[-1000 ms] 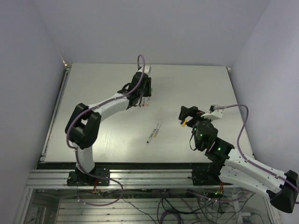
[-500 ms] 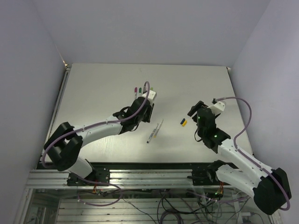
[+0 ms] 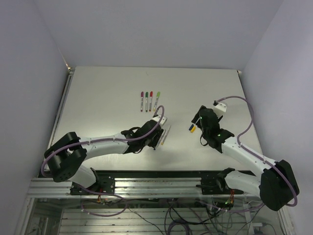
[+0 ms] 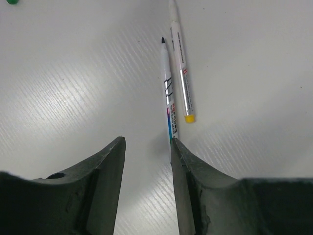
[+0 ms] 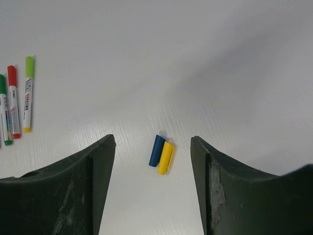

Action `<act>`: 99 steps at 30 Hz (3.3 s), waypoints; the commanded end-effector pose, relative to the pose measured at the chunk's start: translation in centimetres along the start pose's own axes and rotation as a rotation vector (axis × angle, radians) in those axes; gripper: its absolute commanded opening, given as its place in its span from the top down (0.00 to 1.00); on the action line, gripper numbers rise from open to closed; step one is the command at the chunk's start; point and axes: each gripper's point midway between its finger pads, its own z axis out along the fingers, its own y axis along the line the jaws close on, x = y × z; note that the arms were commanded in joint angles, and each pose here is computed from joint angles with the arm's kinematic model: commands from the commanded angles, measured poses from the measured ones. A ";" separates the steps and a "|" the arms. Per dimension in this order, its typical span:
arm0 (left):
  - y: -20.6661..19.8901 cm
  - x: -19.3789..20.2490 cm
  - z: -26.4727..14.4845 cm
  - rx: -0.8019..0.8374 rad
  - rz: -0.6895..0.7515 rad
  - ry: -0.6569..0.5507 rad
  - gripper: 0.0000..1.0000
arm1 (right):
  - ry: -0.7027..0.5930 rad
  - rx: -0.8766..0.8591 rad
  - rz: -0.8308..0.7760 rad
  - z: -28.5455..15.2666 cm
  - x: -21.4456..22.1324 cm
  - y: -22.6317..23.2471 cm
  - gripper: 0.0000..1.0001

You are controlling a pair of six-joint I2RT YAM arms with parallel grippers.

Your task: Insert the pens into the pen caps

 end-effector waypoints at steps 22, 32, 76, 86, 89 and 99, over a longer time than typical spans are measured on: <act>-1.9 1.8 2.9 0.018 0.049 0.025 0.50 | 0.114 0.025 -0.075 3.4 2.4 2.3 0.51; -2.6 1.9 4.1 0.029 0.053 0.039 0.50 | 0.139 0.035 -0.088 4.0 3.2 2.4 0.52; 0.5 9.3 5.9 -0.076 0.129 0.479 0.93 | 0.252 0.021 -0.105 4.3 6.0 2.7 0.54; 0.2 9.2 5.8 -0.019 0.093 0.464 0.93 | 0.309 0.034 -0.127 5.1 7.9 2.6 0.54; 0.3 8.4 5.6 -0.015 0.080 0.437 0.93 | 0.310 0.032 -0.128 5.4 8.0 2.8 0.55; -0.2 6.8 5.2 0.027 0.040 0.380 0.93 | 0.320 0.055 -0.138 5.5 8.2 2.5 0.55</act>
